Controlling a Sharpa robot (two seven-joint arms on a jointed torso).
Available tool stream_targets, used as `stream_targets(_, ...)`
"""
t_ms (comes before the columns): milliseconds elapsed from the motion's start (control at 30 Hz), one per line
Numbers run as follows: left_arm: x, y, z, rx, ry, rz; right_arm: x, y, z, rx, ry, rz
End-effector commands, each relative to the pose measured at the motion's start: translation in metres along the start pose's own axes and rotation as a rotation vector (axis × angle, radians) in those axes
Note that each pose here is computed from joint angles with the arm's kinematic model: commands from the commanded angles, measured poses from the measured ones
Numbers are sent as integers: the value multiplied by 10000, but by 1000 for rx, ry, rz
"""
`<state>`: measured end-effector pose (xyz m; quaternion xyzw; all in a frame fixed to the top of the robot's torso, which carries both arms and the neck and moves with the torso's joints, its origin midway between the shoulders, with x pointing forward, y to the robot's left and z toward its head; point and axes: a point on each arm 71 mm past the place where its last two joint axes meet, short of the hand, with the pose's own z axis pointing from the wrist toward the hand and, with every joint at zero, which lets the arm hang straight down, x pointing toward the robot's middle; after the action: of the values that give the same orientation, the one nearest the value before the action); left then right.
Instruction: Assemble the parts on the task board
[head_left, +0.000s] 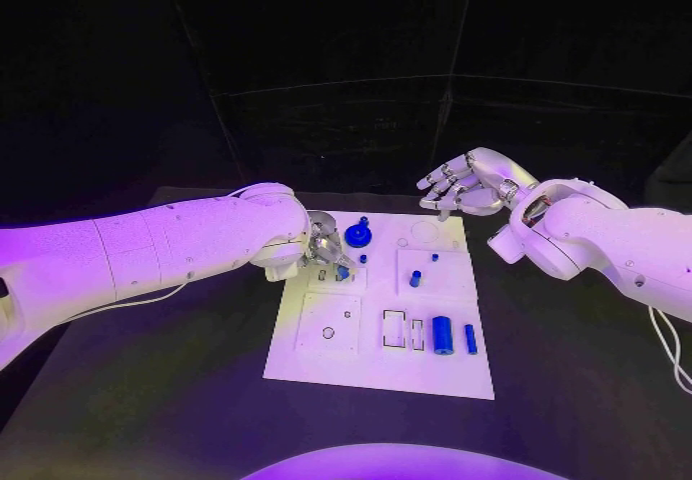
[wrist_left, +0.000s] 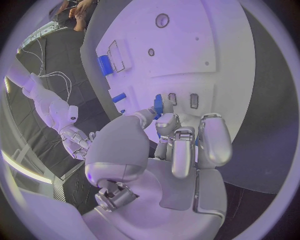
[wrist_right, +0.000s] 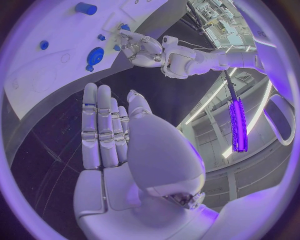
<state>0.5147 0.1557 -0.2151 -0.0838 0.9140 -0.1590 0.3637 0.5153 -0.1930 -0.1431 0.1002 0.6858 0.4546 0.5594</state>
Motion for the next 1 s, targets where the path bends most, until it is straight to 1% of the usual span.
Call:
stream_targets(33, -23, -14, -29, 30, -50, -40, -8, 7, 2, -3, 3, 5)
stream_targets(167, -34, -1, -63, 57, -87, -64, -11, 4, -2, -3, 3, 6)
stream_targets(300, -41, 19, -97, 98, -152, -103, -21, -4, -10, -1, 1, 5)
stream_targets(400, -22, 46, -115, 121, -197, -119, -29, -10, -17, 0, -2, 5)
stream_targets(533, 25, 98, -147, 163, -289, -126, -53, -28, -38, 4, -8, 3)
stream_targets(633, 66, 126, -156, 191, -337, -111, -68, -36, -52, 5, -12, 2)
stream_targets(800, 139, 171, -142, 222, -388, -90, -100, -42, -73, 1, -39, -2)
stream_targets(1000, 213, 222, -106, 232, -415, -81, -131, -57, -93, 4, -57, -6)
